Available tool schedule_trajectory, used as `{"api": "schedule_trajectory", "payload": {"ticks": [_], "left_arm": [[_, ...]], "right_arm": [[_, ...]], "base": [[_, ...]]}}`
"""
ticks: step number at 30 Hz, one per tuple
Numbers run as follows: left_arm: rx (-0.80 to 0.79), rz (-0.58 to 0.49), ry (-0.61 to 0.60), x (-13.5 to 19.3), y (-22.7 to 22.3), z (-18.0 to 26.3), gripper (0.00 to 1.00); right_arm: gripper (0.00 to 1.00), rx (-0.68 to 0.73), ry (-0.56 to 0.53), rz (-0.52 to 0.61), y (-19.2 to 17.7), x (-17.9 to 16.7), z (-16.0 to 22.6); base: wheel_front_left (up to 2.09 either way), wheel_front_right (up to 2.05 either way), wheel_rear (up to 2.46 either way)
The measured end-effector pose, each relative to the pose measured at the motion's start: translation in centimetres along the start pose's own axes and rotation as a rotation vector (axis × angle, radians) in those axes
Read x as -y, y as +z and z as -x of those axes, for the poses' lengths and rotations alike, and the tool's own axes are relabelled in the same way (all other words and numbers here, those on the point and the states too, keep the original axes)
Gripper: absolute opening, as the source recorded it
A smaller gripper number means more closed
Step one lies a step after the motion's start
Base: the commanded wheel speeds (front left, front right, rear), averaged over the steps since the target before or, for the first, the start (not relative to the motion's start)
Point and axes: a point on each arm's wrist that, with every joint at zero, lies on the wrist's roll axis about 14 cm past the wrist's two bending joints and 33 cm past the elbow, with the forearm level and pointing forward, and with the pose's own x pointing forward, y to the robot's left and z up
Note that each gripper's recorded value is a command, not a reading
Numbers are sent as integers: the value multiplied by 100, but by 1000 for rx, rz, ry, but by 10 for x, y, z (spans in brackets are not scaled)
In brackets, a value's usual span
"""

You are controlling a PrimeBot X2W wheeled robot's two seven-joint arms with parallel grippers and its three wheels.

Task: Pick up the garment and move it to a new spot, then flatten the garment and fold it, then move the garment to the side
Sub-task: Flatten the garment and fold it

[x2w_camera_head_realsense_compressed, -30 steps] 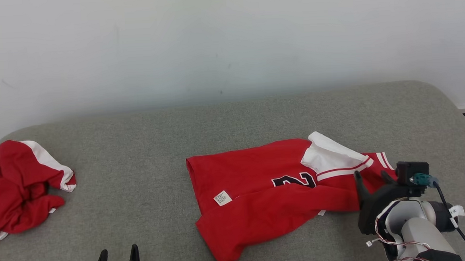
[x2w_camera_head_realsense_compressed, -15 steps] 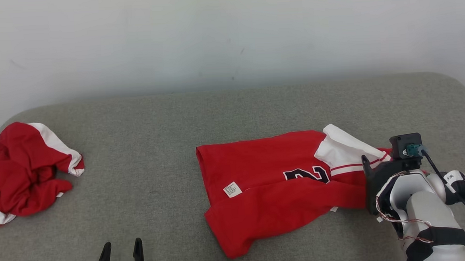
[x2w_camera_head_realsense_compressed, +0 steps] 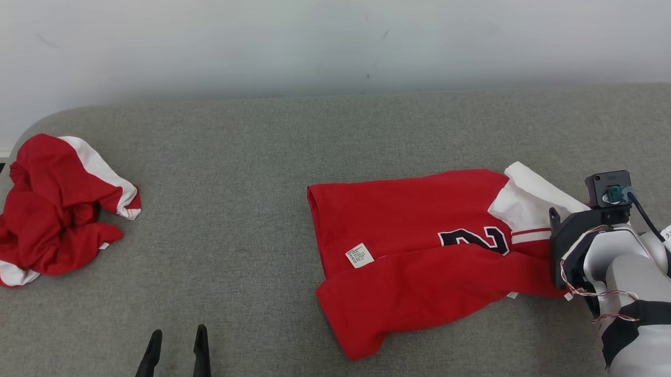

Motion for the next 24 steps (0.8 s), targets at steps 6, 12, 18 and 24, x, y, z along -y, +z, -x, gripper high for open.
{"api": "schedule_trajectory", "payload": {"ticks": [6, 12, 18, 24], "left_arm": [[-11, -1, 10, -4, -3, -1, 100], [-4, 2, -1, 1, -1, -3, 100], [8, 7, -10, 5, 2, 0, 100], [12, 8, -19, 11, 3, 6, 100]], "right_arm": [[0, 6, 6, -8, -3, -3, -7], [0, 86, -11, -36, 5, 4, 2], [0, 170, -19, -92, 6, 6, 18], [0, 221, -60, -161, -14, 20, 45]], "base": [[0, 0, 0], [0, 0, 0], [0, 0, 0], [0, 0, 0]]}}
